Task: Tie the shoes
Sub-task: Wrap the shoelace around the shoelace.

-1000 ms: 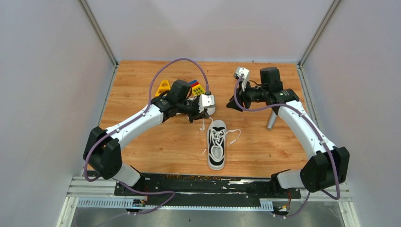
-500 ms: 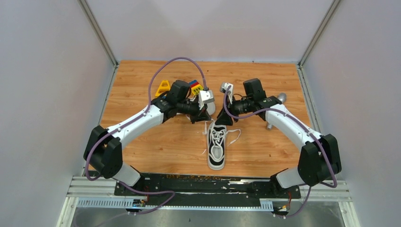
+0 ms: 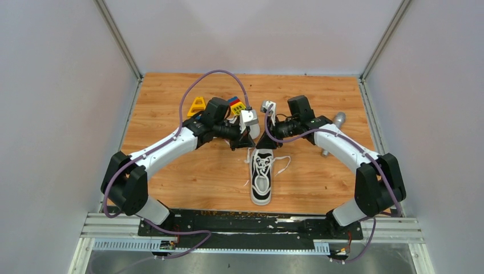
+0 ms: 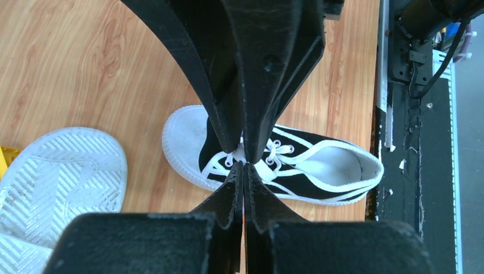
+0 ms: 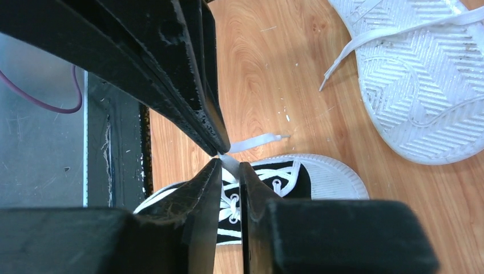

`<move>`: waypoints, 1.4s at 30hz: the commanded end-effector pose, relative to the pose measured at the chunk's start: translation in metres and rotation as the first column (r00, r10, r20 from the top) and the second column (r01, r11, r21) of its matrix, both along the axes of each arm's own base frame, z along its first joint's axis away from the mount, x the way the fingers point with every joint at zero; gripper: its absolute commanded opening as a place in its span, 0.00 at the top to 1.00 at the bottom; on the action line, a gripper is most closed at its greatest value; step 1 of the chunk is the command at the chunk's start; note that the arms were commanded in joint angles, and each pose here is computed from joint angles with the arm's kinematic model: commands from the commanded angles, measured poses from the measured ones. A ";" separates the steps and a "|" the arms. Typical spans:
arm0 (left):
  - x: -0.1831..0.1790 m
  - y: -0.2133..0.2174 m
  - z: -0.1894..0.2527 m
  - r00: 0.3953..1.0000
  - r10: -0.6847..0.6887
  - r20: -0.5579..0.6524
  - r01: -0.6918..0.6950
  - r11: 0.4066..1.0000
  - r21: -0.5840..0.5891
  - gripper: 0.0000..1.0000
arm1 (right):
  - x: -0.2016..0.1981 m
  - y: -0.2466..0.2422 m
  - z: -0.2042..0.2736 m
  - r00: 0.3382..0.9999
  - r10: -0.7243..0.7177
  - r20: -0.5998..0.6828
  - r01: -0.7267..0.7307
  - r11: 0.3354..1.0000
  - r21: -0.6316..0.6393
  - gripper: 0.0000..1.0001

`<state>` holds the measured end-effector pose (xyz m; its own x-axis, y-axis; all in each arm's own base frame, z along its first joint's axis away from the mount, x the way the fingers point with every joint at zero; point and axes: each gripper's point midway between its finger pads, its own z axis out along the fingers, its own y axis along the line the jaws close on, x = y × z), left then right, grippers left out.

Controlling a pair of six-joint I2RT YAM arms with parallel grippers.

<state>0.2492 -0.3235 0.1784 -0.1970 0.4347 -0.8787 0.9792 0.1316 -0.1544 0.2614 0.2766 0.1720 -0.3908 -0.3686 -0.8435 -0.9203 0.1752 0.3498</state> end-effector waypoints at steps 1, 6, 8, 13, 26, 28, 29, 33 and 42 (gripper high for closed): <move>-0.004 -0.001 0.016 0.999 -0.022 0.029 0.024 0.999 -0.045 1.00 | 0.008 0.007 0.010 0.998 0.023 0.051 -0.024 0.999 0.034 0.83; -0.003 -0.002 0.016 0.999 -0.023 0.027 0.024 0.999 -0.047 1.00 | 0.010 0.008 0.010 0.998 0.021 0.058 -0.023 0.999 0.031 0.96; -0.004 -0.001 0.013 0.999 -0.027 0.028 0.028 0.999 -0.040 1.00 | 0.012 0.009 0.016 0.998 0.016 0.063 -0.018 0.999 0.038 1.00; -0.008 0.001 0.011 0.999 -0.032 0.021 0.033 0.999 -0.038 1.00 | 0.012 0.008 0.027 0.996 0.017 0.091 -0.022 0.999 0.046 1.00; -0.006 0.008 0.003 0.999 0.013 0.041 -0.012 1.000 -0.015 0.69 | 0.013 0.003 0.027 0.966 0.079 0.245 -0.084 0.996 0.013 1.00; -0.004 0.008 0.005 0.998 0.049 0.039 -0.047 0.998 -0.035 0.66 | 0.015 0.002 0.029 0.972 0.057 0.230 -0.060 0.998 0.010 1.00; -0.004 0.010 -0.001 0.997 0.073 0.026 -0.072 0.997 -0.033 0.66 | 0.016 0.002 0.029 0.976 0.040 0.212 -0.043 0.999 0.007 1.00; 0.010 0.022 0.002 0.955 0.296 -0.007 -0.296 0.952 -0.082 0.66 | 0.010 0.001 0.025 0.989 0.019 0.147 -0.021 1.000 0.011 1.00; 0.008 0.026 -0.001 0.906 0.415 0.078 -0.401 0.904 -0.148 0.52 | 0.005 -0.001 0.020 0.999 -0.038 0.037 0.038 0.999 0.000 1.00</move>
